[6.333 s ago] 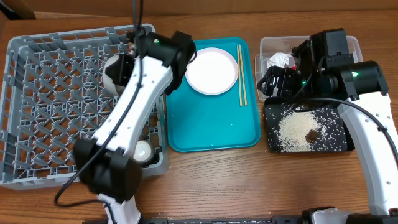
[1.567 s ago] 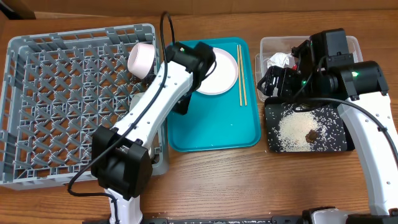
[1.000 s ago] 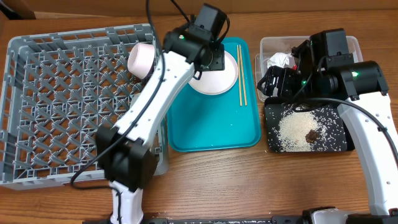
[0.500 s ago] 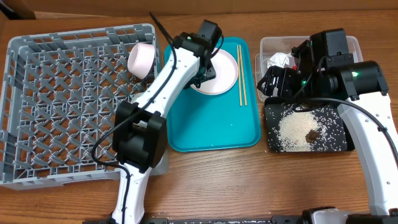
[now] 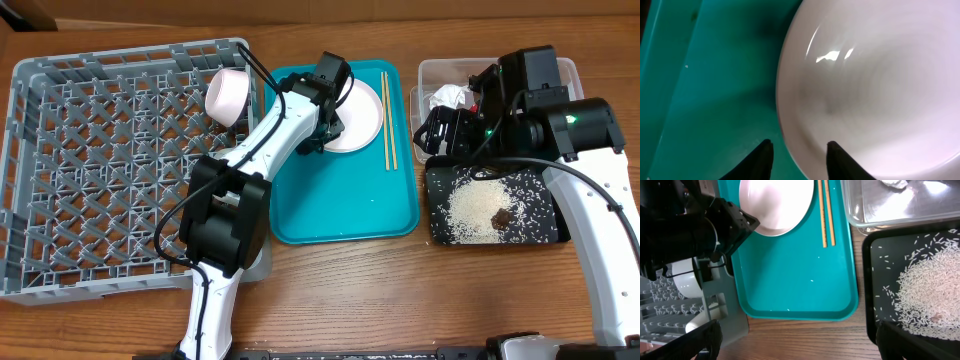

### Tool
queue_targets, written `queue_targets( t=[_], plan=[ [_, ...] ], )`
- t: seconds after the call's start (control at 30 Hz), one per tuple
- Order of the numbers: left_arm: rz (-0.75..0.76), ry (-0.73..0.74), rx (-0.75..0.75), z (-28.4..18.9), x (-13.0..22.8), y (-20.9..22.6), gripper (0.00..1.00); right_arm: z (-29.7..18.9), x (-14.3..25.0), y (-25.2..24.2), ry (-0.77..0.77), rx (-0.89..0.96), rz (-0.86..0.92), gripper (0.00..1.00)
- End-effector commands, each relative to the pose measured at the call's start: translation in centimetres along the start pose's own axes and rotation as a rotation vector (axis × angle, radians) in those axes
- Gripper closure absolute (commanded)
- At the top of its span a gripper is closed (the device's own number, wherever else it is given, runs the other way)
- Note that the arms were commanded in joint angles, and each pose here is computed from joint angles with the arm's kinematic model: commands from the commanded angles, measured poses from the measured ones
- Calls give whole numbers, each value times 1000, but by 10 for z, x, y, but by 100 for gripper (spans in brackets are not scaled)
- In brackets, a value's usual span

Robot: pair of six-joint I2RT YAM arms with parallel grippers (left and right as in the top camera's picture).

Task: Sort waste into correct bins and load items into the dishwasher
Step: 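Grip the white plate's rim and tilt it up with the left gripper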

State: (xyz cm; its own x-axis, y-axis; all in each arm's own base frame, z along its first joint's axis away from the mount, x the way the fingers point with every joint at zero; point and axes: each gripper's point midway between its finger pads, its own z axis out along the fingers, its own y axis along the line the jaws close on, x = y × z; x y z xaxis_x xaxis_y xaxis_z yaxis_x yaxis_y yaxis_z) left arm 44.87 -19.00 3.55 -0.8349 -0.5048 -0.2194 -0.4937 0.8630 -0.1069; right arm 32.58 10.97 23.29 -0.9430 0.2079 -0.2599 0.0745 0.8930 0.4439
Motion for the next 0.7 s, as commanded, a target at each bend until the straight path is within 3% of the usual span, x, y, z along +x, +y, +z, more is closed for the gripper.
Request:
queue_targets(
  t=[0.0,0.67],
  plan=[
    [-9,5,3,6,3,1,67,-5,-4,2,-20,-4,-14,0],
    [-4,22,-10,21,11,4,70,-5,-4,2,-20,-4,-14,0]
  ],
)
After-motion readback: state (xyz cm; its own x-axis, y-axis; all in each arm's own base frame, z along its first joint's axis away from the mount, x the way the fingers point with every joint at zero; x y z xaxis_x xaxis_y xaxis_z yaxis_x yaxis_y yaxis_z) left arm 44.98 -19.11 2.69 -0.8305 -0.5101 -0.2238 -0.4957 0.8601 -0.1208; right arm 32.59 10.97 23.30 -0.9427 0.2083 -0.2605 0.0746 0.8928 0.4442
